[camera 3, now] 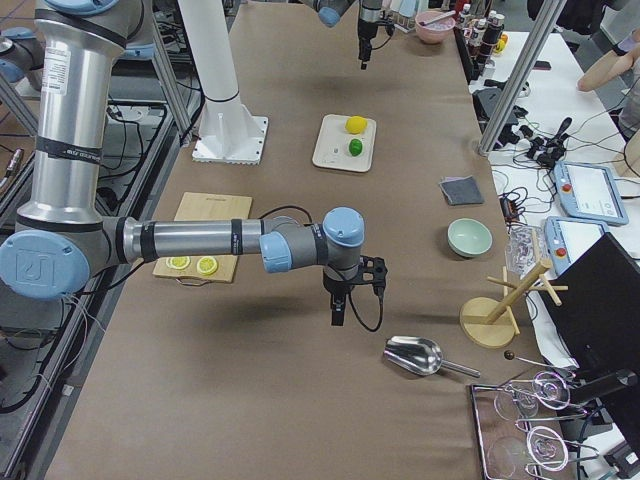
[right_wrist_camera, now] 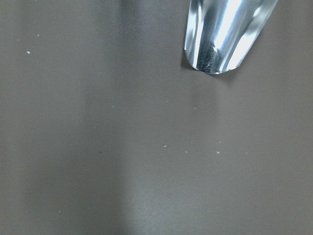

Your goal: Place all lemons on tray

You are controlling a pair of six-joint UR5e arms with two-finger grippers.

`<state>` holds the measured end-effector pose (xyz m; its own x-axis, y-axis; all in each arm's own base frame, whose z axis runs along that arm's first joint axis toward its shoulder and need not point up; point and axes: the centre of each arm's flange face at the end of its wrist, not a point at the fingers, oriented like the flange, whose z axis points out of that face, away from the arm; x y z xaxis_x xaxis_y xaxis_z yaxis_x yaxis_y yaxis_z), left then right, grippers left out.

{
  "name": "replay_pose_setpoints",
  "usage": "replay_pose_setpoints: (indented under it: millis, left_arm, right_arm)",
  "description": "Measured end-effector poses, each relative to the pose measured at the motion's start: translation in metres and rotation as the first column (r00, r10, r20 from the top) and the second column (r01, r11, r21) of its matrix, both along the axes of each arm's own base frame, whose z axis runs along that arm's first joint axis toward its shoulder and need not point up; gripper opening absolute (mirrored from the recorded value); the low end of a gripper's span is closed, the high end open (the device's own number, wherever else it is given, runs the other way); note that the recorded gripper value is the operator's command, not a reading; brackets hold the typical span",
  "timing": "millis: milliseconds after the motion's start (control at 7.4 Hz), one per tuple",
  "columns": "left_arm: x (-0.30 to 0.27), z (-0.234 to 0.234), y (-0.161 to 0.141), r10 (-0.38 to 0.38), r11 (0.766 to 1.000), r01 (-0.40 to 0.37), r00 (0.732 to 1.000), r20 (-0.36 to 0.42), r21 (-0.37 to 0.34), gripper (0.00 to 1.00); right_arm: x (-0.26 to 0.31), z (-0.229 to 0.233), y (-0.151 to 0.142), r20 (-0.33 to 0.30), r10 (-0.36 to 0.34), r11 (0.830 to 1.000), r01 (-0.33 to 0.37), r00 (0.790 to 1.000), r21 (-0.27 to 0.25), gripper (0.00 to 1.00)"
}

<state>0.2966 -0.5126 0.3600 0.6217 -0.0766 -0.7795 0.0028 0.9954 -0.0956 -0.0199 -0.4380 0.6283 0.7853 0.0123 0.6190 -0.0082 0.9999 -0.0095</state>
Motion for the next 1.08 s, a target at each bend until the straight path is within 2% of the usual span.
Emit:
replay_pose_setpoints:
  millis: [135, 405, 811, 1081]
  left_arm:
    - [-0.036, 0.041, 0.009, 0.021, 1.000, -0.022, 0.999, 0.028, 0.022, 0.98]
    - [-0.117, 0.121, 0.028, 0.052, 0.998, -0.053, 0.997, 0.057, 0.020, 0.98]
    - [-0.223, 0.227, 0.083, 0.064, 0.998, -0.063, 0.994, 0.092, -0.014, 0.98]
    - [-0.282, 0.271, 0.129, 0.025, 0.998, -0.021, 0.997, 0.073, -0.057, 0.98]
  right_arm:
    - [0.013, 0.000, -0.002, -0.012, 0.003, 1.000, -0.004, 1.000, -0.029, 1.00]
    - [0.039, 0.000, 0.000, -0.008, 0.001, 0.998, -0.001, 1.000, -0.064, 1.00]
    - [0.049, -0.004, 0.004, 0.076, 0.022, 0.994, -0.014, 0.997, -0.105, 1.00]
    - [0.050, -0.009, 0.005, 0.098, 0.027, 0.995, -0.017, 0.995, -0.102, 1.00]
